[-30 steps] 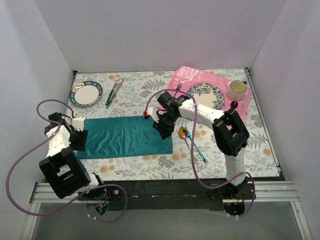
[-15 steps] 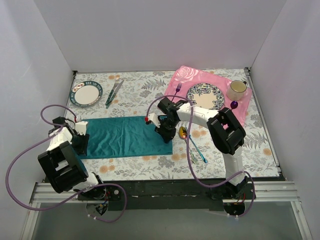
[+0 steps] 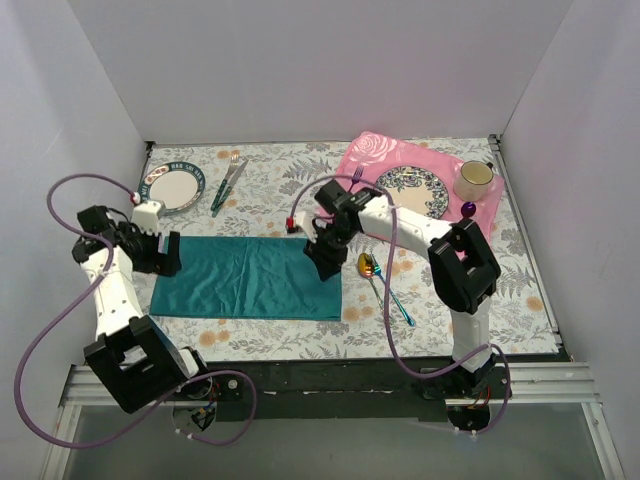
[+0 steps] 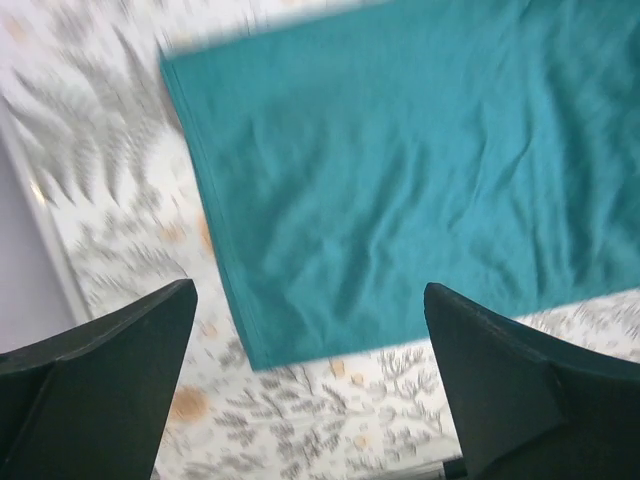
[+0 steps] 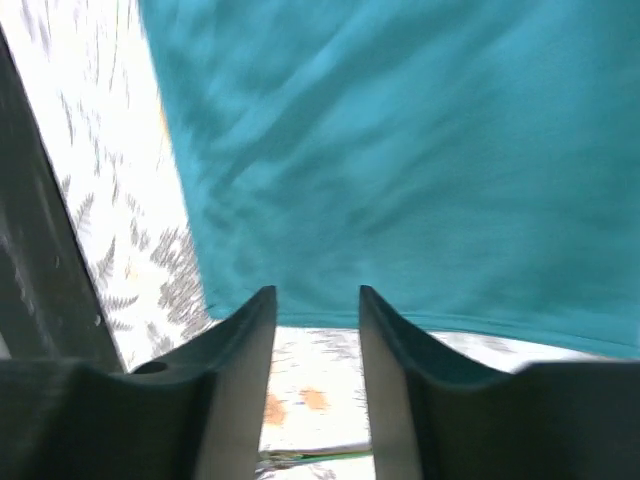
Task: Fold the napkin into a case and place the utensils inside
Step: Smooth out the rectangle-folded napkin at the center of the board.
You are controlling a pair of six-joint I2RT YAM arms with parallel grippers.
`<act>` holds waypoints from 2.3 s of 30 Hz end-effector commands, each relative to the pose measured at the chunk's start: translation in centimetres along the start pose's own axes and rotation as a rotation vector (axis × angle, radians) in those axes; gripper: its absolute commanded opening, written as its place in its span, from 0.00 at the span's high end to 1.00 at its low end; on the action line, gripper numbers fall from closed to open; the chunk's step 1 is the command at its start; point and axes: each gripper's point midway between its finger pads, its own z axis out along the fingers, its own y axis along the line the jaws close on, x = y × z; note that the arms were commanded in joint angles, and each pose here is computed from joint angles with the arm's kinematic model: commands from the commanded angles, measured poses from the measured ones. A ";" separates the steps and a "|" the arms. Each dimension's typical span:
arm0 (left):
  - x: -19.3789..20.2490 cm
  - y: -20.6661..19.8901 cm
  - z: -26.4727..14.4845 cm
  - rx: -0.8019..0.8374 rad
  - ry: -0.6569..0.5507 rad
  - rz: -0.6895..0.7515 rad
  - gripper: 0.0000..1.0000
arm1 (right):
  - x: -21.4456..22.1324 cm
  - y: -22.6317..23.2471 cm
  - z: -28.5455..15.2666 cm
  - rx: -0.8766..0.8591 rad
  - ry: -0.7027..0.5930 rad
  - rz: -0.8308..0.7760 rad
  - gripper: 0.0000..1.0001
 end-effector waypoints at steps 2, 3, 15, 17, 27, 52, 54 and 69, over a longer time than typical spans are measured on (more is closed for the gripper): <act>-10.0 -2.4 -4.8 0.150 -0.353 0.025 0.02 | -10.3 -2.3 -11.1 0.185 -0.323 -0.102 0.33; -12.1 -3.5 -6.0 0.220 -0.428 0.021 0.02 | -11.2 -2.7 -11.9 0.202 -0.350 -0.100 0.24; -17.6 -4.2 -3.7 0.544 -0.553 -0.279 0.02 | -21.3 -8.9 -11.4 0.329 -0.534 -0.020 0.01; -16.6 -4.3 -2.3 0.566 -0.504 -0.350 0.02 | -21.2 -6.6 -9.1 0.195 -0.528 0.002 0.01; -12.6 -6.2 4.9 0.622 -0.325 -0.544 0.02 | -22.2 -4.6 -3.5 -0.169 -0.738 0.361 0.01; -12.8 -10.8 11.5 0.809 -0.181 -0.682 0.02 | -22.0 -3.3 2.9 -0.512 -0.761 0.650 0.01; -12.7 -10.6 11.9 0.810 -0.174 -0.689 0.02 | -21.7 -3.8 3.7 -0.511 -0.753 0.664 0.01; -11.1 -9.7 14.2 0.773 -0.125 -0.732 0.02 | -18.1 -5.9 6.5 -0.548 -0.716 0.796 0.02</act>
